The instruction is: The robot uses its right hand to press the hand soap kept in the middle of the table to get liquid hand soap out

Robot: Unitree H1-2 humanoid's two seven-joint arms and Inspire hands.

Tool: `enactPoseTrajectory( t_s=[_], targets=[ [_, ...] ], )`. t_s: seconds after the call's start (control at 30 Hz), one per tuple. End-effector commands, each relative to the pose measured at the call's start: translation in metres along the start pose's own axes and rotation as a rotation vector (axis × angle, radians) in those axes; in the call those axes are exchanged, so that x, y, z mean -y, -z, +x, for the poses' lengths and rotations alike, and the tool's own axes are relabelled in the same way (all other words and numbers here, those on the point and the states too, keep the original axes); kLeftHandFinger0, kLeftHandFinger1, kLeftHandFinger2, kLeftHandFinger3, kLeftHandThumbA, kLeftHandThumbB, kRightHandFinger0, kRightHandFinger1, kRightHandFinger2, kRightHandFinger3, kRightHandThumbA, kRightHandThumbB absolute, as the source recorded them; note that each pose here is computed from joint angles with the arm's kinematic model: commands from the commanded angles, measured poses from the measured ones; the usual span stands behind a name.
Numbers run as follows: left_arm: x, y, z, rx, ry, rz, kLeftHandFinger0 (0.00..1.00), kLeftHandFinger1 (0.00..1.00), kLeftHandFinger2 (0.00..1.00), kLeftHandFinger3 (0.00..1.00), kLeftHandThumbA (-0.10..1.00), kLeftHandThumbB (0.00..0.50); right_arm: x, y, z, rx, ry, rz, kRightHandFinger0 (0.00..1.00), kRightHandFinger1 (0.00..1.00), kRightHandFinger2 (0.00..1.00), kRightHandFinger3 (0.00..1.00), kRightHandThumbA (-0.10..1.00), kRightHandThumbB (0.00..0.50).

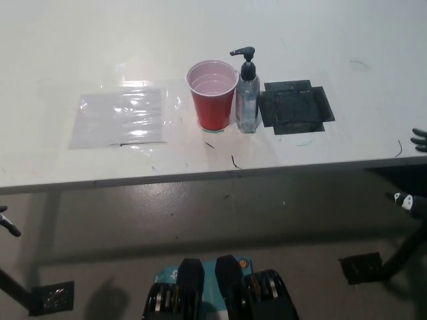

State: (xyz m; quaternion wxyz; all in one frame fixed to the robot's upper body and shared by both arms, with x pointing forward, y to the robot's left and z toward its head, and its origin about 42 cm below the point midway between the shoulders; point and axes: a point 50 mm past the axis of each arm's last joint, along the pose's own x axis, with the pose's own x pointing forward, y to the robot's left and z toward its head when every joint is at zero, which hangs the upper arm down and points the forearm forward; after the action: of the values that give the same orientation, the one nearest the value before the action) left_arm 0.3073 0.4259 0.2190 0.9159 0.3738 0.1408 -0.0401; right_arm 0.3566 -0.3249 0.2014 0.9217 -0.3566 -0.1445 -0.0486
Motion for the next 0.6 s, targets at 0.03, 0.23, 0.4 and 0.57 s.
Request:
enactPoseTrajectory(
  t_s=[0.03,0.23,0.4,0.57],
  targets=[
    [-0.015,-0.006,-0.004,-0.006,-0.026,0.033,1.00,1.00,1.00,0.89,1.00,0.125,0.050,-0.050,0.049,0.154,0.086,-0.086,0.65,0.64,0.65,0.92,1.00,0.270],
    [-0.016,-0.006,-0.005,-0.011,-0.031,0.035,1.00,1.00,1.00,0.87,1.00,0.112,0.068,-0.094,0.100,0.267,0.086,-0.172,0.61,0.64,0.74,0.93,1.00,0.326],
    [-0.016,-0.006,-0.004,-0.017,-0.027,0.037,1.00,1.00,1.00,0.85,1.00,0.135,0.063,-0.122,0.122,0.322,0.058,-0.188,0.27,0.31,0.40,0.93,1.00,0.383],
    [-0.016,-0.007,-0.004,-0.017,-0.024,0.033,1.00,1.00,1.00,0.83,1.00,0.117,0.050,-0.140,0.135,0.357,0.005,-0.192,0.12,0.19,0.32,0.90,1.00,0.427]
  ],
)
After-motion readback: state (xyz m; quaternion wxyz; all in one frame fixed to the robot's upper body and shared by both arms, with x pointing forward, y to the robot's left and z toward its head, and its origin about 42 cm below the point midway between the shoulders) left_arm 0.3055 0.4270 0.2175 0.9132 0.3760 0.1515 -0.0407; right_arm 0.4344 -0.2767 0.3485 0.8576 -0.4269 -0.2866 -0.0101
